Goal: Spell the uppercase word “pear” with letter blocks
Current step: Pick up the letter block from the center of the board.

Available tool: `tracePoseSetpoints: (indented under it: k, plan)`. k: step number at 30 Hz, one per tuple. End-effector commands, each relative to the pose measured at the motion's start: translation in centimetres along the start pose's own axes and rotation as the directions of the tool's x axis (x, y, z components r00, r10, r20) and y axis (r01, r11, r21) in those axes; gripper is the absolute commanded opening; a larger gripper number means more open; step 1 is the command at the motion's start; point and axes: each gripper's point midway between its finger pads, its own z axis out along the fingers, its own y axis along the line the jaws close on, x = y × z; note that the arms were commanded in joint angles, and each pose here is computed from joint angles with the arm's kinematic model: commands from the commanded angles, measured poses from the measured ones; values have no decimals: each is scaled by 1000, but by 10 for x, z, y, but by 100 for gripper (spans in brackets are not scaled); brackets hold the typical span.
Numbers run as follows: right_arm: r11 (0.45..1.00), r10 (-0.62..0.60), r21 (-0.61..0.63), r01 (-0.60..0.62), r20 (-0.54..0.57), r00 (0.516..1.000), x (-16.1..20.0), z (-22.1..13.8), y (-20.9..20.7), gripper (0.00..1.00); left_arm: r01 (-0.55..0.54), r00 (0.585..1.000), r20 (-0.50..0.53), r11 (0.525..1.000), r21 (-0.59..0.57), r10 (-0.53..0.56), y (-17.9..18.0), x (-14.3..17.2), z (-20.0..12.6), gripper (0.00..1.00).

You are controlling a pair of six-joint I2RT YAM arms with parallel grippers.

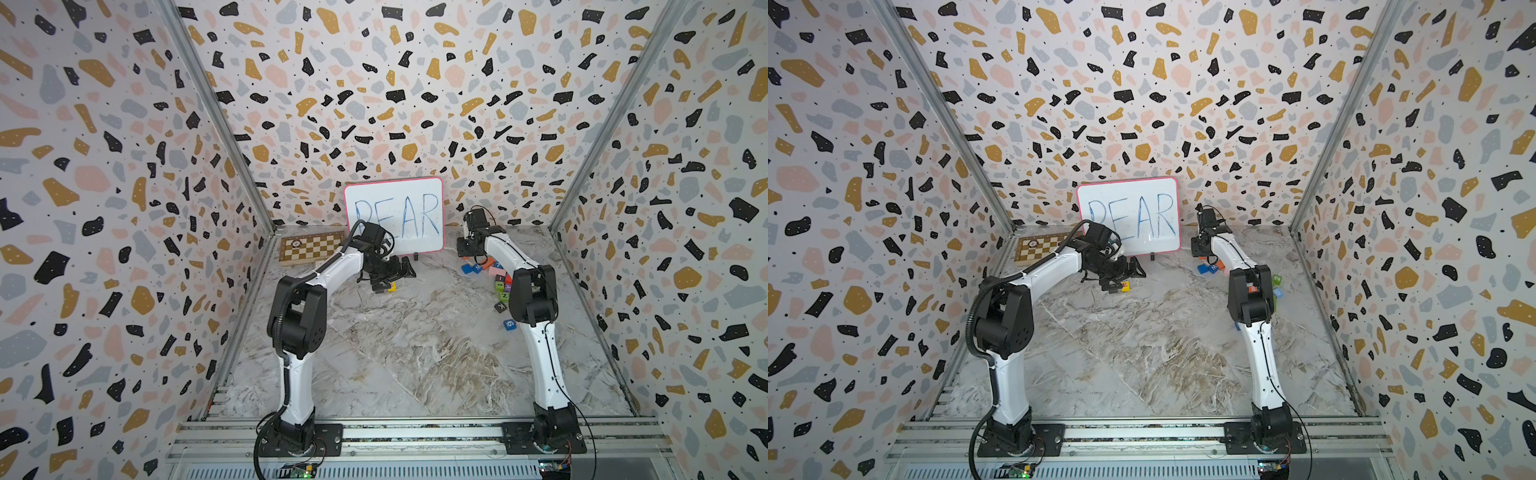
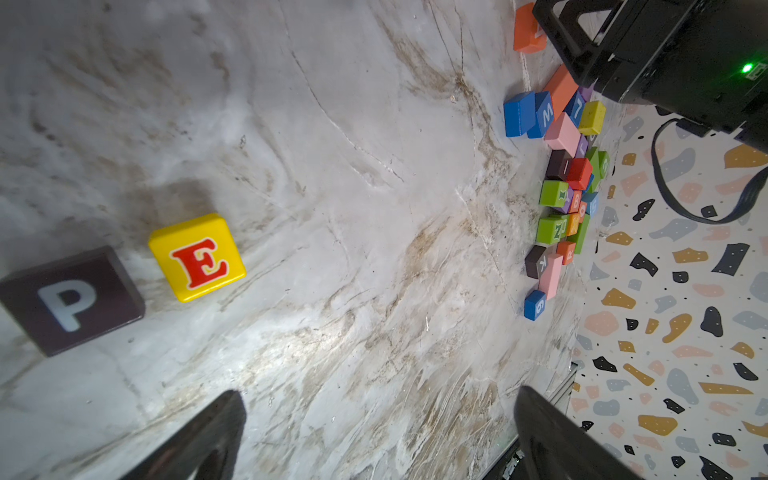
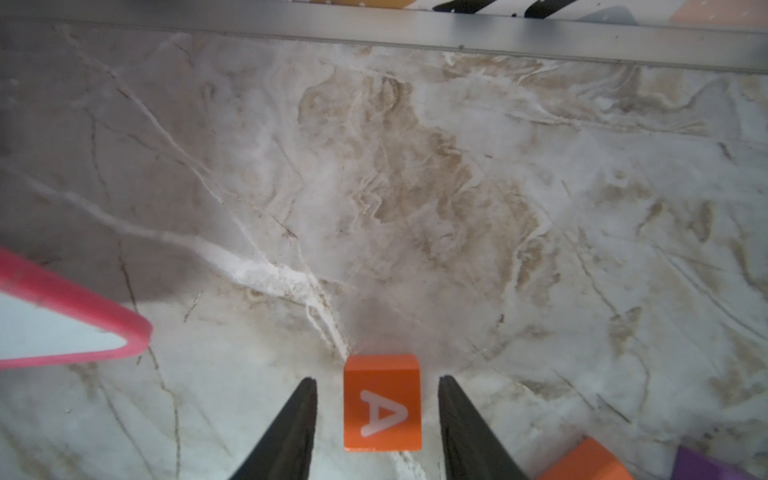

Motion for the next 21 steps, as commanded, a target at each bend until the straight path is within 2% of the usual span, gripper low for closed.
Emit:
tracePoseSetpoints:
  k: [1,9,21]
  plan:
    - [1000,-4,17,4,-5,1000,-4,-9,-4,50,-10,1000,-5,1000,1,10,-3,-1,-1,100]
    - [1000,-4,25,4,-16,1000,0,-2,-6,49,-11,1000,-2,1000,3,11,-4,-1,-2,100]
    - [1000,10,29,-10,-18,1000,1,0,-7,35,-7,1000,1,1000,5,7,-4,0,-3,100]
